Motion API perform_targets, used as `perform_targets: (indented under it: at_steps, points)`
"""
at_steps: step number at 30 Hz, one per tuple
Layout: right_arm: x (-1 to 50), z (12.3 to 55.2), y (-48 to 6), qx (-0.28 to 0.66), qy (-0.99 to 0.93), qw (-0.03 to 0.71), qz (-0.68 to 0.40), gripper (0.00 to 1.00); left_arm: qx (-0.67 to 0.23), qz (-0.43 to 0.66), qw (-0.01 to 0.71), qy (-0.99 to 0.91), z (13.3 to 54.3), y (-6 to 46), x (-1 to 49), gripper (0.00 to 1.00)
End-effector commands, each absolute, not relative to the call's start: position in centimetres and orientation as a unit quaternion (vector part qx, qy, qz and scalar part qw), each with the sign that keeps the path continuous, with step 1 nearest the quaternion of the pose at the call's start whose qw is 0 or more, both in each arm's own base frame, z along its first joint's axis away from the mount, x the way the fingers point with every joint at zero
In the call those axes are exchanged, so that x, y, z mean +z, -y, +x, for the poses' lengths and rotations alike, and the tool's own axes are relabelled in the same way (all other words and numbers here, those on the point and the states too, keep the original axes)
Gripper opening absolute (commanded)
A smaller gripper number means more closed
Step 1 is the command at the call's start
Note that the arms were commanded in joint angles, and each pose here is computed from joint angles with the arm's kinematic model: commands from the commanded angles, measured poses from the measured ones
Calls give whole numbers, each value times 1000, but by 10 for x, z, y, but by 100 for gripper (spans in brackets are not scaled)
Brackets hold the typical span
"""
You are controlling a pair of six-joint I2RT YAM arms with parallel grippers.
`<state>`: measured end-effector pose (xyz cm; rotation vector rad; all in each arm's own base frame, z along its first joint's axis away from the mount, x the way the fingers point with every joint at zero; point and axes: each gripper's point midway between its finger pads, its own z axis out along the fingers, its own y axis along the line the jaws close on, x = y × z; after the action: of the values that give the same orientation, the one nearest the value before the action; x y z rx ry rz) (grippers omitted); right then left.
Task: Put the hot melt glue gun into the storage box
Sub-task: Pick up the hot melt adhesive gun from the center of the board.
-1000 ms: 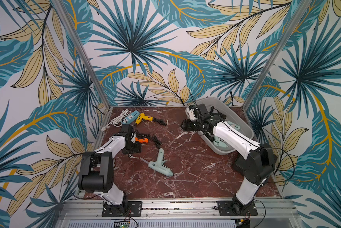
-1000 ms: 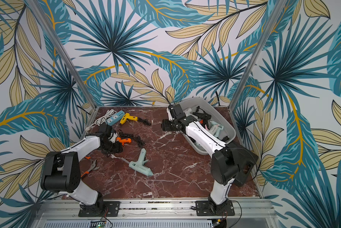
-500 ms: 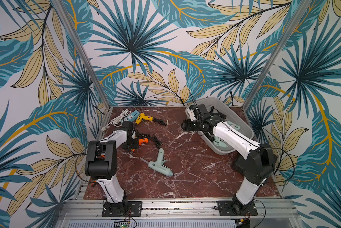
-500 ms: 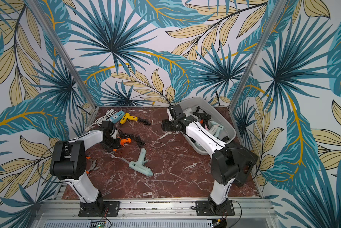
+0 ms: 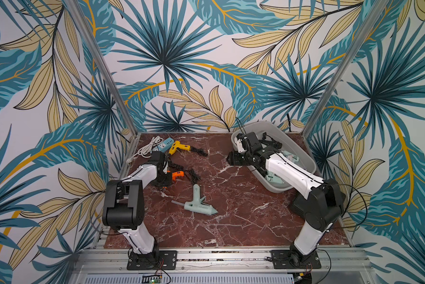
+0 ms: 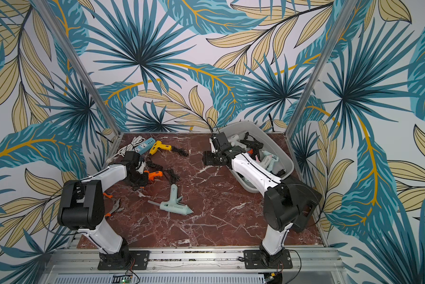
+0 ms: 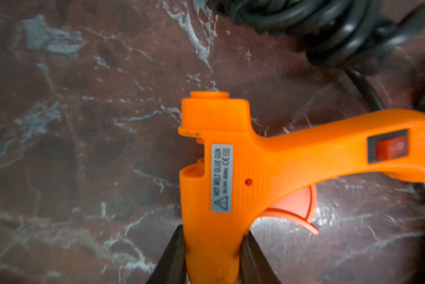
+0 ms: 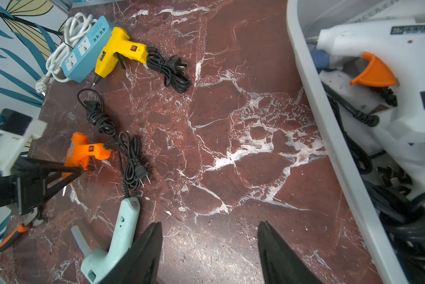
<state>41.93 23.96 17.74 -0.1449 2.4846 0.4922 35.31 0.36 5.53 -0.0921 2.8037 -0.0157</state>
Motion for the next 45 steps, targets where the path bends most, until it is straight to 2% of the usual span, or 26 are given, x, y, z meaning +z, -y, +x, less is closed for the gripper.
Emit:
perform_targets:
  at_steps: [1,4,12,20,23,29,33,45]
  points:
    - [190,415,-241,207,-927,309,-49,66,12,-37,242,-969,354,-1,110,0]
    - [193,413,-246,222,-923,310,-56,66,32,-34,278,-959,347,0,143,0]
    - [214,407,-258,264,-904,325,-84,66,-25,22,382,-924,350,53,214,0]
    - [277,373,-291,390,-846,328,-159,66,-90,129,442,-883,367,134,238,0]
    - [293,362,-296,407,-834,319,-192,65,-97,192,470,-856,374,167,240,0]
    - [278,361,-292,376,-855,289,-211,63,-118,287,524,-793,390,228,249,0]
    - [261,365,-291,359,-868,273,-208,62,-134,320,526,-776,396,255,250,0]
    - [243,376,-262,285,-897,284,-182,61,-120,359,515,-769,395,270,236,0]
